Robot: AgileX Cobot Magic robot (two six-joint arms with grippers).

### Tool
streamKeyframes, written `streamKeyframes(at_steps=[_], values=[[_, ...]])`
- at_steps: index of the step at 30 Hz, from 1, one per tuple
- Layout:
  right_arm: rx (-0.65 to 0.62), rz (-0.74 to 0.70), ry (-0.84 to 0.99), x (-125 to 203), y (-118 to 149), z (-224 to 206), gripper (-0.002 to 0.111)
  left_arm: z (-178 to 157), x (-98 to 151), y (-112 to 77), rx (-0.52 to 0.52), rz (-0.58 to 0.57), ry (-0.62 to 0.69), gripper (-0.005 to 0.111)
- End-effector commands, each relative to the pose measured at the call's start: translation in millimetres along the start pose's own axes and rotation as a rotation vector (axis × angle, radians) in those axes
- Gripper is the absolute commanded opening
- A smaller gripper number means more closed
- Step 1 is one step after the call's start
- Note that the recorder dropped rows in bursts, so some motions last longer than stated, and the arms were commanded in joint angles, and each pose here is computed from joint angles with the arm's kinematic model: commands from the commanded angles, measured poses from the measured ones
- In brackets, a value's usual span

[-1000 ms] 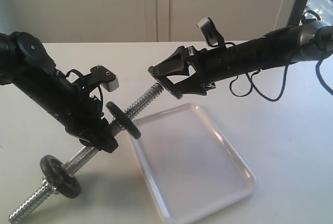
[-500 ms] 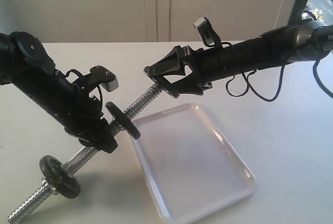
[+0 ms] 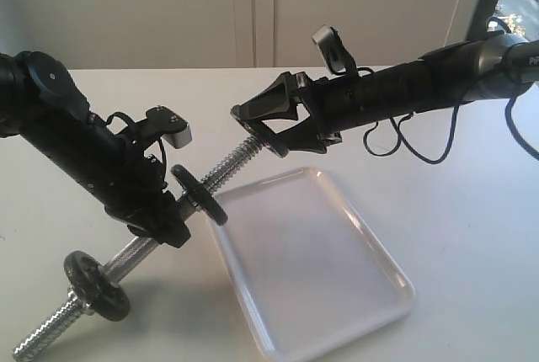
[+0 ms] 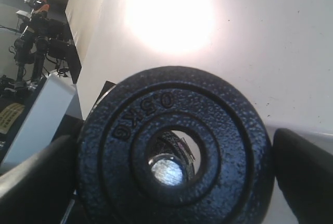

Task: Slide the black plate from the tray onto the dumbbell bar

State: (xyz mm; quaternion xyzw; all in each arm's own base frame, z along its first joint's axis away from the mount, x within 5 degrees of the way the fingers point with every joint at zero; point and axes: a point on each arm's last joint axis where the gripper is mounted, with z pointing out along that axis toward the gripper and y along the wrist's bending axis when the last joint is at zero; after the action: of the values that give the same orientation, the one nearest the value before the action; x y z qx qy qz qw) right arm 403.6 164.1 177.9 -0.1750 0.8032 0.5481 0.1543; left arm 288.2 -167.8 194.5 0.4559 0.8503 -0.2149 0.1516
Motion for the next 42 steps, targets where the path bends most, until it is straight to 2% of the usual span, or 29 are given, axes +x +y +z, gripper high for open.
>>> streamKeyframes(at_steps=[1, 42], values=[[-0.076, -0.011, -0.031, -7.6, 16.0, -6.4, 0.0, -15.5, -12.2, -11.0, 0.039, -0.033, -0.087, 0.0], [-0.048, -0.007, -0.01, -6.9, 19.3, -13.9, 0.0, -15.5, -12.3, -10.9, 0.037, -0.034, -0.088, 0.0]])
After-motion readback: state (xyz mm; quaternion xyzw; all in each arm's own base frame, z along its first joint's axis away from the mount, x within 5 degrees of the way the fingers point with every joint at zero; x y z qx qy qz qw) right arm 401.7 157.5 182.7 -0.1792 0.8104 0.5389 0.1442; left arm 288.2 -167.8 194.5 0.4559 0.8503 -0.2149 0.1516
